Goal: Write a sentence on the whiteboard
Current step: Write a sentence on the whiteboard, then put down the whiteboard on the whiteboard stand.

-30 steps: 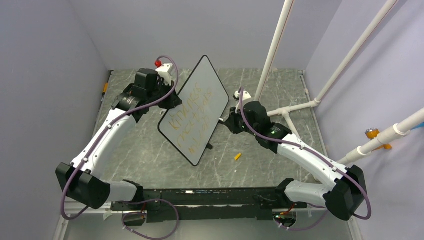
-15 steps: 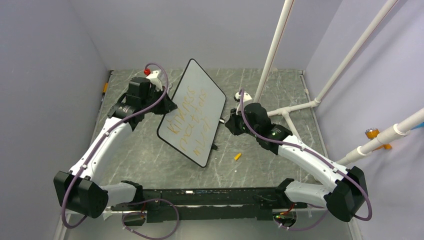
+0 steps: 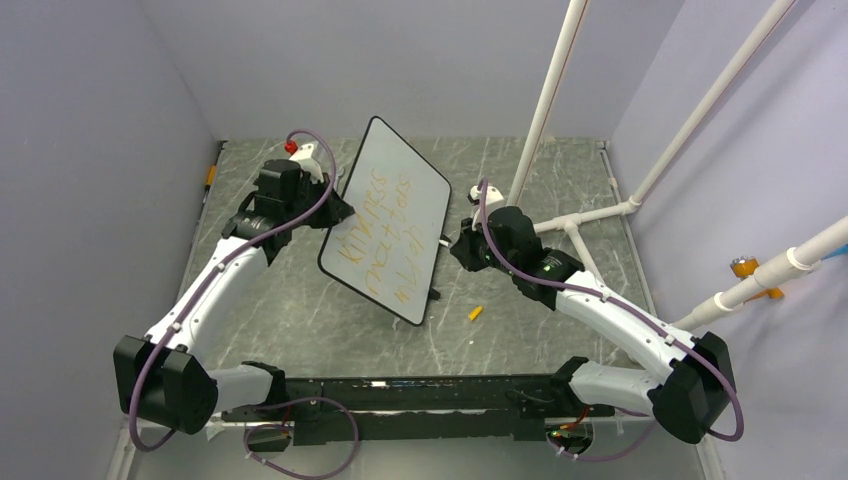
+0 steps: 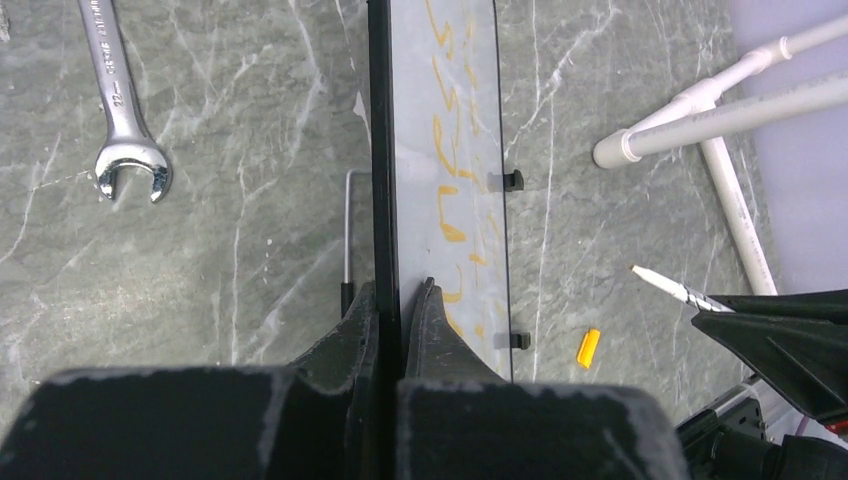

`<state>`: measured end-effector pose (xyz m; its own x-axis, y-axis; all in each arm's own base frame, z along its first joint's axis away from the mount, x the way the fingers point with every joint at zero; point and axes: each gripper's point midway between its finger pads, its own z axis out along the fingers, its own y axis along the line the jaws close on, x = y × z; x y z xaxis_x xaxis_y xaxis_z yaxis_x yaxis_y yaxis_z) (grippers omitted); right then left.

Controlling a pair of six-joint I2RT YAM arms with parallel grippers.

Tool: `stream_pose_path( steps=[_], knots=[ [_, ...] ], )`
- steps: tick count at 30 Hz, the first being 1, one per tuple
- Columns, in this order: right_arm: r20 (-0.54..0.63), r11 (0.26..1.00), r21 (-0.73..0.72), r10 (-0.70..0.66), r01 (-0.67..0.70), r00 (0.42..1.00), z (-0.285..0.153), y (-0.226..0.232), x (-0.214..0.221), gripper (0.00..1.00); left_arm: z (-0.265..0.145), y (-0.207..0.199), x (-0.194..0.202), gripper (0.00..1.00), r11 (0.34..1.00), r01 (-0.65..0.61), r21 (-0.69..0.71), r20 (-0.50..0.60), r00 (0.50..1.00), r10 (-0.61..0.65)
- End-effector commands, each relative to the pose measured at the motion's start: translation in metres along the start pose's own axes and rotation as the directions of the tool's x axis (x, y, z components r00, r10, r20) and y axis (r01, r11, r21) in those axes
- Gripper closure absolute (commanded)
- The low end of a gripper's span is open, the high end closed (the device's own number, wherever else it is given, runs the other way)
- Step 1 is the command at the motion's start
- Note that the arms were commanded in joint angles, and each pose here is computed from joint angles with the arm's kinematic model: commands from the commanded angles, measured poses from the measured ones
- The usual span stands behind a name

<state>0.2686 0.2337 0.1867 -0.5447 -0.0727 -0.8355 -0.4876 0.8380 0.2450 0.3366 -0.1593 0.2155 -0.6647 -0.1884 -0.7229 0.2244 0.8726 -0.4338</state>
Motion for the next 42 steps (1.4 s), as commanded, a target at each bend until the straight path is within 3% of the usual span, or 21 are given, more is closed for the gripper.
stream_pose_path(
  steps=[1, 10, 20, 30, 42],
  knots=[
    [0.051, 1.0, -0.002, -0.007, 0.007, 0.999, 0.0, 0.001, -0.011, 1.0, -0.005, 0.066, 0.132, 1.0, 0.975, -0.125, -0.185, -0.447, 0.894, 0.029],
    [0.041, 1.0, 0.0, -0.012, 0.012, 0.999, 0.004, 0.0, -0.009, 1.0, 0.01, 0.05, 0.153, 1.0, 0.986, -0.098, -0.131, -0.474, 0.88, 0.024],
    [0.043, 1.0, 0.023, -0.014, 0.013, 0.999, 0.005, -0.005, -0.009, 1.0, 0.0, 0.061, 0.16, 1.0, 0.968, -0.152, -0.199, -0.481, 0.876, 0.039],
    [0.048, 1.0, 0.022, -0.013, 0.012, 0.999, 0.004, -0.005, -0.009, 1.0, 0.007, 0.071, 0.159, 0.86, 0.956, -0.146, -0.256, -0.449, 0.894, 0.016],
    [0.041, 1.0, 0.024, -0.007, 0.006, 0.999, 0.007, -0.006, -0.007, 1.0, 0.005, 0.064, 0.131, 0.71, 0.952, -0.178, -0.247, -0.389, 0.919, 0.071]
  ],
)
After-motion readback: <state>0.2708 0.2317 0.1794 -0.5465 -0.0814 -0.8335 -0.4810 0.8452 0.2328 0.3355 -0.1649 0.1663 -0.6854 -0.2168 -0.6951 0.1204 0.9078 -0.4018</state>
